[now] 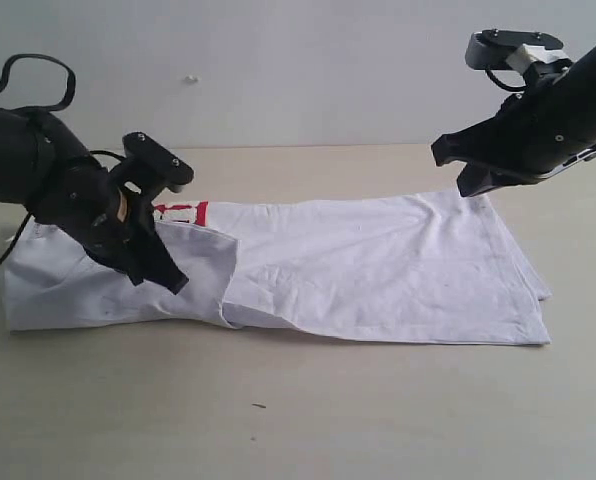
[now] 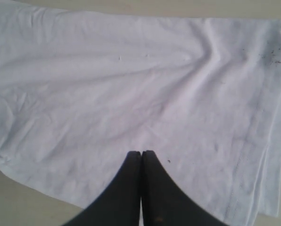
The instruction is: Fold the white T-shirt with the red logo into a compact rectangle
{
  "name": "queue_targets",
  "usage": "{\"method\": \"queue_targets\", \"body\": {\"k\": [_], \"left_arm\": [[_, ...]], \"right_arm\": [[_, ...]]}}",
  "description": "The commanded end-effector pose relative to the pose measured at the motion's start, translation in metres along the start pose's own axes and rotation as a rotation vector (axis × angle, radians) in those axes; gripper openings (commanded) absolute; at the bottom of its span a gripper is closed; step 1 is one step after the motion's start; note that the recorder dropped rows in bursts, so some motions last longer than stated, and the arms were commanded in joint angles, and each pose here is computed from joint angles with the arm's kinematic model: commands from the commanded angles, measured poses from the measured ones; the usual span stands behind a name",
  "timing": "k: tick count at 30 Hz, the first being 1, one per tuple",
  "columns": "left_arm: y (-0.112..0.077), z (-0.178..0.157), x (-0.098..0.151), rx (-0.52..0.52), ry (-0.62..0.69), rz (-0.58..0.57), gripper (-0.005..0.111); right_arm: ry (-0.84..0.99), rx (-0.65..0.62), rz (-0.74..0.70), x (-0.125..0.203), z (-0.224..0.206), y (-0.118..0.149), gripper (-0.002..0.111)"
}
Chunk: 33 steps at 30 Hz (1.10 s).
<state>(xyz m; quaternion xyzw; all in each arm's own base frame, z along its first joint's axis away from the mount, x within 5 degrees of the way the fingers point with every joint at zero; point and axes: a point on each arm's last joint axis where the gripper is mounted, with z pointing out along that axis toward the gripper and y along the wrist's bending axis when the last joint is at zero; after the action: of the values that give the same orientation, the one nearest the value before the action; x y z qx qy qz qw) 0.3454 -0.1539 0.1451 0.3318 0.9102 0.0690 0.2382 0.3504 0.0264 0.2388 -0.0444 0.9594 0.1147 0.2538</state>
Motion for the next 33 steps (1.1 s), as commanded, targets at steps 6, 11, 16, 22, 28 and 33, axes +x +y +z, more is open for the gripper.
{"method": "queue_targets", "body": {"k": [6, 11, 16, 22, 28, 33], "left_arm": [[0.042, 0.050, 0.000, -0.004, -0.124, -0.185, 0.000], [0.052, 0.067, -0.004, -0.014, -0.124, -0.211, 0.000], [0.056, 0.059, -0.016, -0.004, -0.177, -0.295, 0.000], [0.052, 0.038, -0.020, 0.005, -0.131, -0.350, 0.000], [0.022, 0.000, -0.023, 0.020, -0.059, -0.235, 0.000], [0.002, -0.035, -0.017, 0.043, -0.087, -0.184, 0.000]], "right_arm": [[-0.018, -0.006, -0.003, -0.001, -0.002, 0.001, 0.000], [-0.024, -0.004, -0.003, -0.001, -0.002, 0.000, 0.000], [-0.025, -0.003, -0.003, -0.002, -0.002, 0.000, 0.000], [-0.031, -0.001, -0.003, -0.002, -0.002, 0.000, 0.000], [-0.063, 0.009, -0.001, -0.005, -0.003, -0.001, 0.000], [-0.034, -0.001, -0.004, -0.002, -0.002, 0.000, 0.000]]}}
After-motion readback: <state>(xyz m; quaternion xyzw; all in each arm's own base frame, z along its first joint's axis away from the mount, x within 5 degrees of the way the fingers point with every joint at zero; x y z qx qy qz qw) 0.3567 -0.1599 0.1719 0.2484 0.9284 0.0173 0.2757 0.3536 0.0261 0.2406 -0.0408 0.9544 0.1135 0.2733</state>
